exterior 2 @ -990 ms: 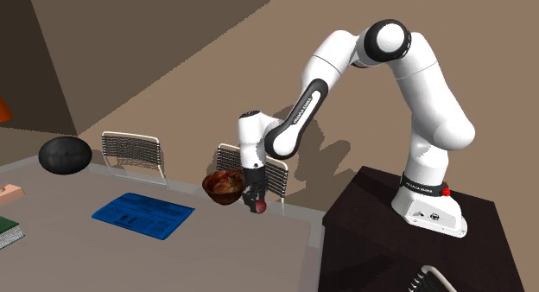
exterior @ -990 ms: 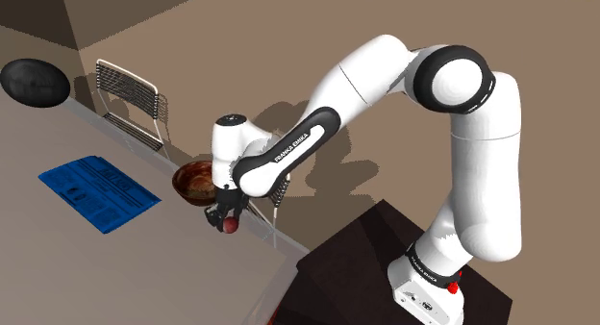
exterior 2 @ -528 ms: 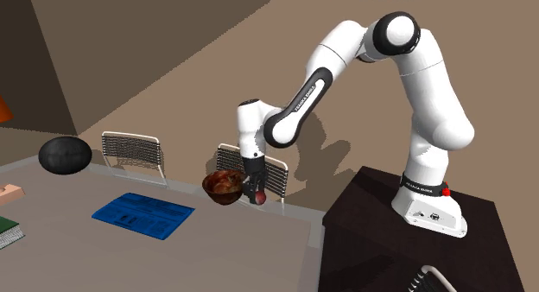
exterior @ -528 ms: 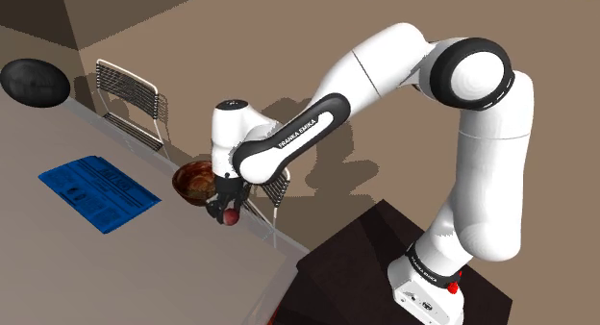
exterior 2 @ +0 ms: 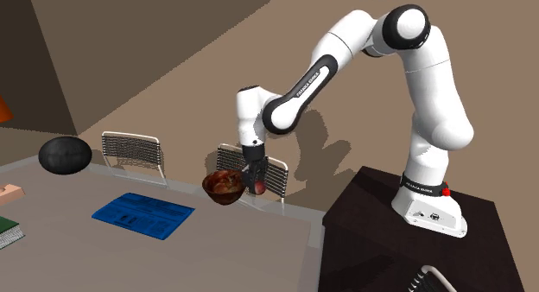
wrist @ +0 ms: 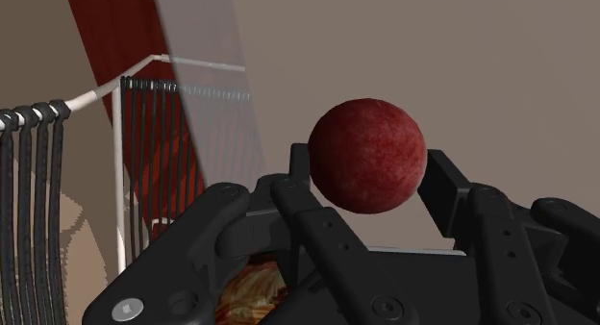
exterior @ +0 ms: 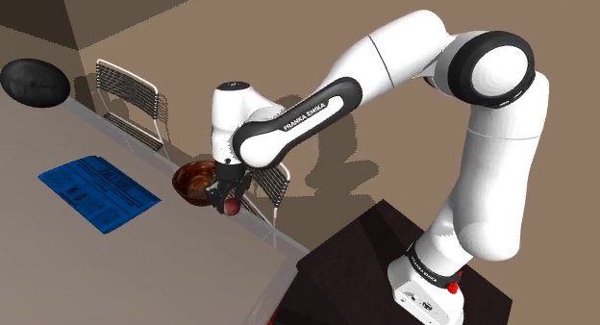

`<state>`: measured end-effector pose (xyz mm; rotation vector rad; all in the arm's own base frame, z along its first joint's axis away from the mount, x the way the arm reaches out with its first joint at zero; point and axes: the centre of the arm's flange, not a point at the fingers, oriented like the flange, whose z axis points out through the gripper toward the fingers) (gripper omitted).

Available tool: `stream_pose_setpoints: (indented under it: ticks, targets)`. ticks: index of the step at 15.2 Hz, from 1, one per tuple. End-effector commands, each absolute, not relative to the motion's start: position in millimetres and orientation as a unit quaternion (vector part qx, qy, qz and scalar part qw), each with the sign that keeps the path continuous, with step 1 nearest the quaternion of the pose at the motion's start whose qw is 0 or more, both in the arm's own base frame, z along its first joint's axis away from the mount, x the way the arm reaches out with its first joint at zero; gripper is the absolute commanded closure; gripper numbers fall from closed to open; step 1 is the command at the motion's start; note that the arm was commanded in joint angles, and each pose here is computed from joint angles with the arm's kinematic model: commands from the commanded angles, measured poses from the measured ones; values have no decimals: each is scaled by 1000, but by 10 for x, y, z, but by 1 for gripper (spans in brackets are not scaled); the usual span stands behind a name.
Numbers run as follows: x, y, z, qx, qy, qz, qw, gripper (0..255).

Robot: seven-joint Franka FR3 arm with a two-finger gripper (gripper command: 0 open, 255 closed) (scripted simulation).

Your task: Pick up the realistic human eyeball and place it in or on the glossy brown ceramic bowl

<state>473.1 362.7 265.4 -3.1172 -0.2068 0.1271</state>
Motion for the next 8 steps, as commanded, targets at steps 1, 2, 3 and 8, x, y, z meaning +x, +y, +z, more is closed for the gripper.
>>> stream_pose_setpoints:
  ticks: [1, 2, 3, 8]
  targets:
    - [4721, 3625, 2759, -997, -66, 41, 7, 255]
    - [4721, 3625, 2812, -997, -66, 41, 7, 255]
    - [4721, 3625, 2865, -997, -66, 41, 7, 255]
    - [4721, 3625, 3129, -997, -66, 41, 7, 255]
